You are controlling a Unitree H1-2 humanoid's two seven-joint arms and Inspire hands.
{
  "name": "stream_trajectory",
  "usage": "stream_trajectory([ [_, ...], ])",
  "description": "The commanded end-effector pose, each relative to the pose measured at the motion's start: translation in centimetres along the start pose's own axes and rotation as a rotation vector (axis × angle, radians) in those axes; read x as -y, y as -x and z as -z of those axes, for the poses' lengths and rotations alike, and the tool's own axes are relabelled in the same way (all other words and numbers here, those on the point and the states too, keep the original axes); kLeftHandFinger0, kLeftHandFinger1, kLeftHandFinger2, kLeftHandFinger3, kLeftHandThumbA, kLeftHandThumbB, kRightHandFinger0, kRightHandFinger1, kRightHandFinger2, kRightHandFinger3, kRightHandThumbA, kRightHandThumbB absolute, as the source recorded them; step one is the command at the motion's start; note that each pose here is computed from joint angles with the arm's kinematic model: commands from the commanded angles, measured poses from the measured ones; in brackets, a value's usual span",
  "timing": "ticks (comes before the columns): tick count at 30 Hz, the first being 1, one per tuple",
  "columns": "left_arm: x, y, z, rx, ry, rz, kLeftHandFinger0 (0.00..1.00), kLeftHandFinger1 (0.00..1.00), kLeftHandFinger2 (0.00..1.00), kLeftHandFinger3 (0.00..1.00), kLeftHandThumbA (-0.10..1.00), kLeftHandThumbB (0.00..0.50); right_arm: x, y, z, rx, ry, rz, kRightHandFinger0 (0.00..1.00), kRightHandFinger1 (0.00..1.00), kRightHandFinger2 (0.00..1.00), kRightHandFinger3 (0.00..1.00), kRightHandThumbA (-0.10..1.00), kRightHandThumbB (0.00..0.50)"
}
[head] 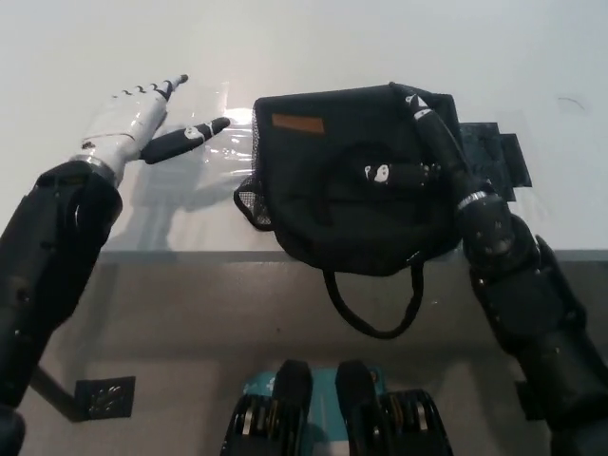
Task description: A soft travel bag is kept infront of the robot in the middle of the desk and the robot uses both its hands to press it to reduce its size
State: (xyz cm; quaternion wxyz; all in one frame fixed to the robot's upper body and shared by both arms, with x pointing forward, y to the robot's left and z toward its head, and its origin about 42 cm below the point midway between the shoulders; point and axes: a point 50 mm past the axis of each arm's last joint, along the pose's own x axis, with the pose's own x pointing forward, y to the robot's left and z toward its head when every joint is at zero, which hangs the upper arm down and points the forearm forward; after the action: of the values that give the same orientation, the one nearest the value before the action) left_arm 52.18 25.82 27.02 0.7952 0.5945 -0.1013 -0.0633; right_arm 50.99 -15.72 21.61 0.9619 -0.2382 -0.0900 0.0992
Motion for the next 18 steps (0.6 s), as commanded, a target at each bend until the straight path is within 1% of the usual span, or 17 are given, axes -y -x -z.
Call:
stream_trajectory([
  [1, -8.2, 3.1, -3.5, 0.161, 0.19, -0.135, 1.0, 1.0, 1.0, 1.0, 1.0, 0.26, 6.3, 3.2, -8.3, 0.235, -0.125, 0.083, 1.0, 1.0, 1.0, 1.0, 1.0, 0.14],
  [3, -8.7, 4.5, -4.6, 0.213, 0.228, -0.149, 1.0, 1.0, 1.0, 1.0, 1.0, 0.245, 7.1, 4.3, -9.5, 0.3, -0.135, 0.104, 1.0, 1.0, 1.0, 1.0, 1.0, 0.123],
  [5, -8.9, 5.6, -5.7, 0.246, 0.239, -0.15, 1.0, 1.0, 1.0, 1.0, 1.0, 0.283, 8.0, 5.3, -10.7, 0.363, -0.136, 0.121, 1.0, 1.0, 1.0, 1.0, 1.0, 0.145],
  [6, -8.8, 6.3, -6.4, 0.264, 0.252, -0.146, 1.0, 1.0, 1.0, 1.0, 1.0, 0.293, 8.4, 5.8, -11.4, 0.384, -0.139, 0.131, 1.0, 1.0, 1.0, 1.0, 1.0, 0.163],
  [7, -8.8, 6.4, -6.5, 0.266, 0.253, -0.144, 1.0, 1.0, 1.0, 1.0, 1.0, 0.293, 8.4, 5.9, -11.5, 0.384, -0.14, 0.132, 1.0, 1.0, 1.0, 1.0, 1.0, 0.164],
  [8, -8.8, 7.6, -7.7, 0.287, 0.241, -0.147, 1.0, 1.0, 1.0, 1.0, 1.0, 0.303, 9.0, 6.6, -12.7, 0.435, -0.153, 0.144, 1.0, 1.0, 1.0, 1.0, 1.0, 0.177],
  [9, -8.8, 7.7, -7.9, 0.291, 0.24, -0.146, 1.0, 1.0, 1.0, 1.0, 1.0, 0.304, 9.2, 6.7, -12.9, 0.44, -0.155, 0.147, 1.0, 1.0, 1.0, 1.0, 1.0, 0.178],
  [11, -9.1, 9.0, -9.3, 0.35, 0.28, -0.161, 1.0, 1.0, 1.0, 1.0, 1.0, 0.275, 10.1, 7.6, -14.6, 0.493, -0.151, 0.151, 1.0, 1.0, 1.0, 1.0, 1.0, 0.167],
  [12, -9.1, 9.4, -9.6, 0.368, 0.291, -0.166, 1.0, 1.0, 1.0, 1.0, 1.0, 0.273, 10.4, 7.9, -15.1, 0.503, -0.146, 0.154, 1.0, 1.0, 1.0, 1.0, 1.0, 0.169],
  [14, -9.2, 10.5, -10.4, 0.407, 0.332, -0.175, 1.0, 1.0, 1.0, 1.0, 1.0, 0.285, 11.1, 9.0, -16.4, 0.54, -0.154, 0.155, 1.0, 1.0, 1.0, 1.0, 1.0, 0.189],
  [15, -9.4, 11.0, -10.7, 0.421, 0.34, -0.191, 1.0, 1.0, 1.0, 1.0, 1.0, 0.3, 11.4, 9.6, -17.1, 0.559, -0.169, 0.156, 1.0, 1.0, 1.0, 1.0, 1.0, 0.175],
  [16, -9.5, 11.9, -11.1, 0.439, 0.351, -0.206, 1.0, 1.0, 1.0, 1.0, 1.0, 0.3, 11.7, 10.5, -17.8, 0.589, -0.186, 0.154, 1.0, 1.0, 1.0, 1.0, 1.0, 0.164],
  [17, -9.7, 12.9, -11.4, 0.466, 0.368, -0.225, 1.0, 1.0, 1.0, 1.0, 1.0, 0.293, 12.1, 11.5, -18.6, 0.627, -0.201, 0.158, 1.0, 1.0, 1.0, 1.0, 1.0, 0.17],
  [18, -9.8, 13.4, -11.5, 0.484, 0.381, -0.246, 1.0, 1.0, 1.0, 1.0, 1.0, 0.278, 12.3, 12.1, -19.0, 0.648, -0.206, 0.167, 1.0, 1.0, 1.0, 1.0, 1.0, 0.186],
])
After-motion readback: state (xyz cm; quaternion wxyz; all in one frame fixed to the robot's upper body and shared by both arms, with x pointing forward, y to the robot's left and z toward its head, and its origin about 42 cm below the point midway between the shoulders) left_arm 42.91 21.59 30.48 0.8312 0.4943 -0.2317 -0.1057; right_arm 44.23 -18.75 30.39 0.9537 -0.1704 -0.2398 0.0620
